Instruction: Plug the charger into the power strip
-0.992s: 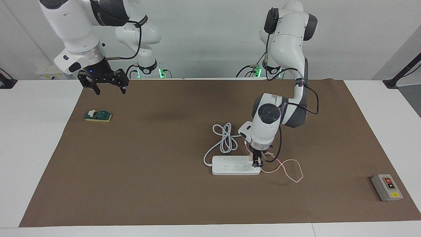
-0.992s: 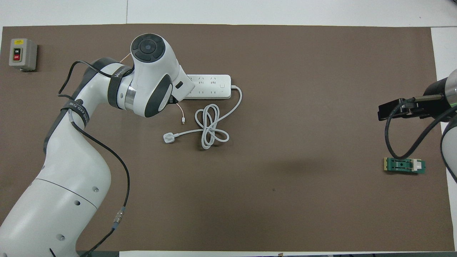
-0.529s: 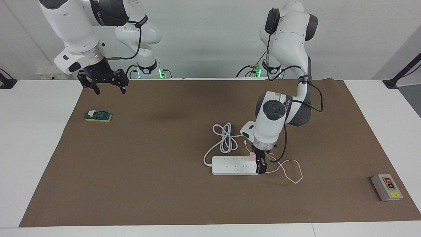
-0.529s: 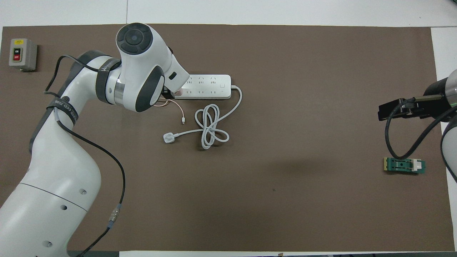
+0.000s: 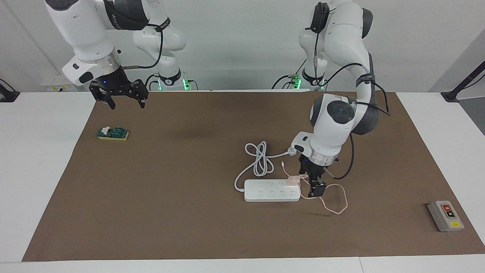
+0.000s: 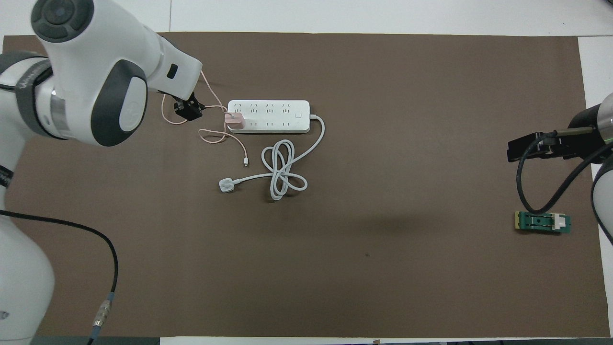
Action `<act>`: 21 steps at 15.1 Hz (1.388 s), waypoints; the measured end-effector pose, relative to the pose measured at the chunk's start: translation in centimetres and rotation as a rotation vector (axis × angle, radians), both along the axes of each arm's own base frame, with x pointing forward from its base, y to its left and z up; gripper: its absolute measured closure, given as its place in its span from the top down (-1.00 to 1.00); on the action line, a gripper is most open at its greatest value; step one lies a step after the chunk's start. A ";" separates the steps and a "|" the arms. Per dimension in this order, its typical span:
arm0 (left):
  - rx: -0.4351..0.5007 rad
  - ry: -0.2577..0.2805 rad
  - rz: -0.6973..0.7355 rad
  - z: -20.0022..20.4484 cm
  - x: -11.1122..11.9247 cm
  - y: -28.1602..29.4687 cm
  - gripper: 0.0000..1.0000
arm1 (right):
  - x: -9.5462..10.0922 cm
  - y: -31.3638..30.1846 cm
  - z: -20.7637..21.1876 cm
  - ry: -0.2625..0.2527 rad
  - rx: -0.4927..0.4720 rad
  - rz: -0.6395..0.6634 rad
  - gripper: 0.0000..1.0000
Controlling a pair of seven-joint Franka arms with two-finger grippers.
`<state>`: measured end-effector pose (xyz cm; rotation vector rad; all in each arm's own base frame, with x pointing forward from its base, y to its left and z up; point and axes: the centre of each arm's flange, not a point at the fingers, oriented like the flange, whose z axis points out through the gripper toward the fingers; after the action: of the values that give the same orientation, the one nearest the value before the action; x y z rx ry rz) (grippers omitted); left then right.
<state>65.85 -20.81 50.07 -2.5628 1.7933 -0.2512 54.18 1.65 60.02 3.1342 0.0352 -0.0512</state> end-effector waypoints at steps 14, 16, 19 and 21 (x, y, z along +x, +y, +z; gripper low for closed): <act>-0.038 0.144 0.795 8.1 -3.2 15.4 1.00 | 0.0 0.0 0.0 0.000 0.000 0.000 1.00; -0.045 0.145 0.894 8.7 -3.6 16.0 1.00 | 0.0 0.0 0.0 0.000 0.000 0.000 1.00; -0.054 0.139 0.955 10.5 -4.6 17.8 1.00 | 0.0 0.0 0.0 0.000 0.000 0.000 1.00; -0.040 0.165 0.980 11.3 -5.7 19.0 1.00 | 0.0 0.0 0.0 0.000 0.000 0.000 1.00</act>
<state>60.13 -1.80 61.37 -3.1629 0.3725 -0.0501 54.18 1.65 60.03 3.1342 0.0353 -0.0510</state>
